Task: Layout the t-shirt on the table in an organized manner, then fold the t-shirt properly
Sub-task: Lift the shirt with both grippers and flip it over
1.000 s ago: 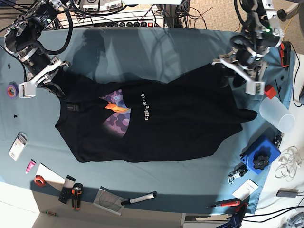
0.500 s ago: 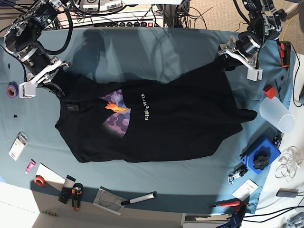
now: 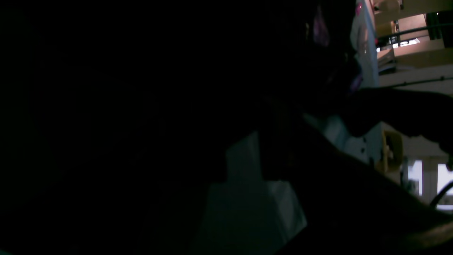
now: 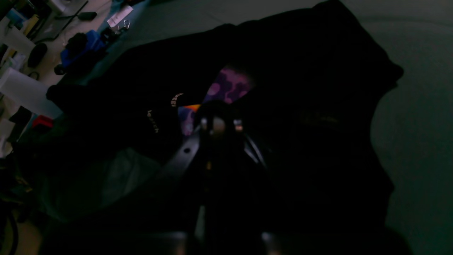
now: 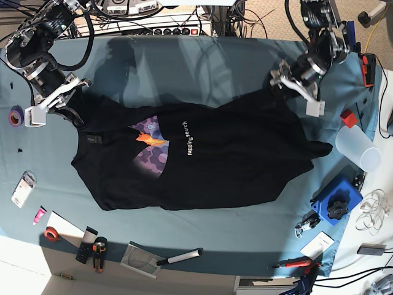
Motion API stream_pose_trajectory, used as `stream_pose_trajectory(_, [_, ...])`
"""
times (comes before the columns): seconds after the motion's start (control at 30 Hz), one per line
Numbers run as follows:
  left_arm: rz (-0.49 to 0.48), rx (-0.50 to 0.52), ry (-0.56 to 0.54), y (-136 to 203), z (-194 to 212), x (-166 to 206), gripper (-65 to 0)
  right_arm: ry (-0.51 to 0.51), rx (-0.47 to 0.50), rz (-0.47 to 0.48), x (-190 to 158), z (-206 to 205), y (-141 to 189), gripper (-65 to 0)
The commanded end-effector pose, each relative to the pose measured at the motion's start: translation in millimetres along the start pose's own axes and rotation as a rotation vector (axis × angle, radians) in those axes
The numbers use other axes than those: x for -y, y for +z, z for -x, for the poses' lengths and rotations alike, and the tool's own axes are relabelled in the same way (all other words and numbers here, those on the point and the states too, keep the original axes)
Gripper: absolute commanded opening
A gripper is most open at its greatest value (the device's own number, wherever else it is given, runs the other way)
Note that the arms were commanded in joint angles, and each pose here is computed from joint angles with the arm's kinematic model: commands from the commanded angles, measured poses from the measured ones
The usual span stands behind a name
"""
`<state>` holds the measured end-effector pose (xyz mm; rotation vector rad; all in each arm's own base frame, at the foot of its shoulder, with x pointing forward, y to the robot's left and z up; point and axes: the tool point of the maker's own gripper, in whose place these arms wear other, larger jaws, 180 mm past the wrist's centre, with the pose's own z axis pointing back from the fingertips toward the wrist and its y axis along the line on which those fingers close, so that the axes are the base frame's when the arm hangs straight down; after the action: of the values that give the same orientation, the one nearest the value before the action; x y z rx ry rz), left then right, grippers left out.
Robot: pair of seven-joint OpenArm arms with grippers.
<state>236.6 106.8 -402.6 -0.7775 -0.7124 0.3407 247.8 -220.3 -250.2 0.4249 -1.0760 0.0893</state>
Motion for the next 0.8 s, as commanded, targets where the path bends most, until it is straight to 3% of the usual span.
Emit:
stream_pose_trajectory(0.0, [-0.057,-0.045,0.018,1,11,-12,-34.6,0.027,0.055,-0.014,-3,-16,3,-65.0])
stream_pose_trajectory(0.1, [-0.066,-0.05,0.001,1,12,-14,-43.7,0.027,0.055,-0.013,-3,-16,3,-65.0])
stream_pose_trajectory(0.2, [-0.071,-0.053,-0.003,1,13,-15,-65.0,0.032,0.038,0.008,0,-13,3,-65.0])
stream_pose_trajectory(0.37, [-0.033,-0.082,0.026,4,16,-8,-65.0,0.04,0.055,0.028,3,-16,3,-65.0])
stream_pose_trajectory(0.47, [0.057,-0.082,0.0,16,15,6,-65.0,0.062,0.093,-0.006,-8,-27,6,-65.0])
stream_pose_trajectory(0.6, [0.138,0.064,-0.009,53,-9,15,-65.0,0.152,0.119,-0.012,-27,-43,13,-65.0])
stream_pose_trajectory(0.77, [0.113,0.21,-0.026,97,-41,6,-65.0,0.268,0.152,0.01,-51,-58,30,-65.0])
